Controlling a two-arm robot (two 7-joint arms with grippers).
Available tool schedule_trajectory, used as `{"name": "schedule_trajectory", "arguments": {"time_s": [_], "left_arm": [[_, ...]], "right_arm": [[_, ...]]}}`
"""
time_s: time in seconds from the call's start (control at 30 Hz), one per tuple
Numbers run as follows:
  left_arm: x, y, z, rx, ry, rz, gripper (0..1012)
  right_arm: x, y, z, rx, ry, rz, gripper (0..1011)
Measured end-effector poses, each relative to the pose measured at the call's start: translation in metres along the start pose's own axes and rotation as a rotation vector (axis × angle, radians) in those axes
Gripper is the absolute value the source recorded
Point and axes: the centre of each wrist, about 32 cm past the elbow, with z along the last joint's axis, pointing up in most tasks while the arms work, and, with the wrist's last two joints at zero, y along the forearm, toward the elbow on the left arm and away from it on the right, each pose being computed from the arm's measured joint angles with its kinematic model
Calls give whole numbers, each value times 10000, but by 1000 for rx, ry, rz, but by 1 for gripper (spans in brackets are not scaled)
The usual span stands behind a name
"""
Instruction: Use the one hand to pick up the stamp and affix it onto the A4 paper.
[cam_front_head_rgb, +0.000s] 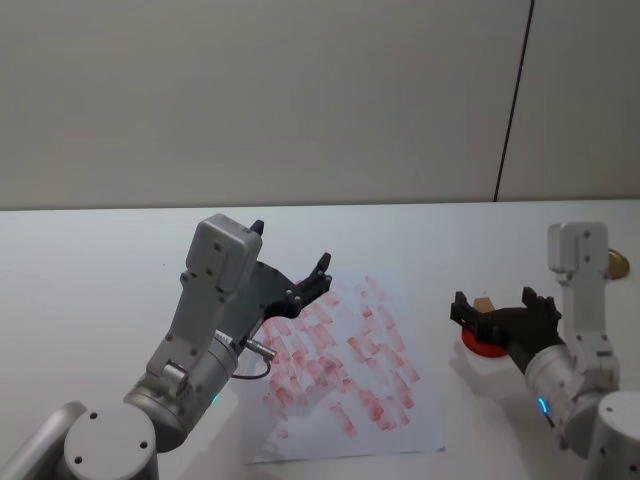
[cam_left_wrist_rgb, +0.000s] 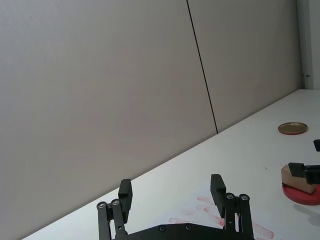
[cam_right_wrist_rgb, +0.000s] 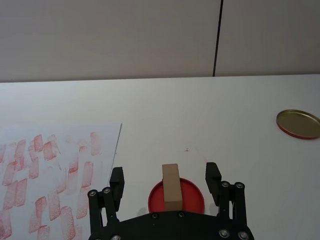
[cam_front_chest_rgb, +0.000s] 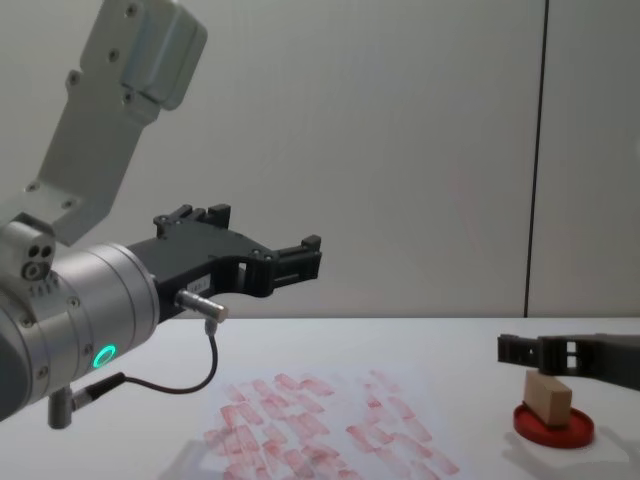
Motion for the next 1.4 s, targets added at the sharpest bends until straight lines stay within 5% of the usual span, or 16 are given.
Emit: {"name": "schedule_trajectory", "arguments": {"time_s": [0.33,0.77,1.1,1.4], "left_arm": [[0,0,0,0,0,0,993],[0,0,0,0,0,0,993],[0,0,0,0,0,0,993],[0,0,0,0,0,0,993]], "right_arm": [[-23,143,-8,-48,6,-5,976],[-44,277,-42,-108,18,-15,644],[-59,321,-47,-130,22,-27,281],[-72,337,-38,-139,16,-38,220]]}}
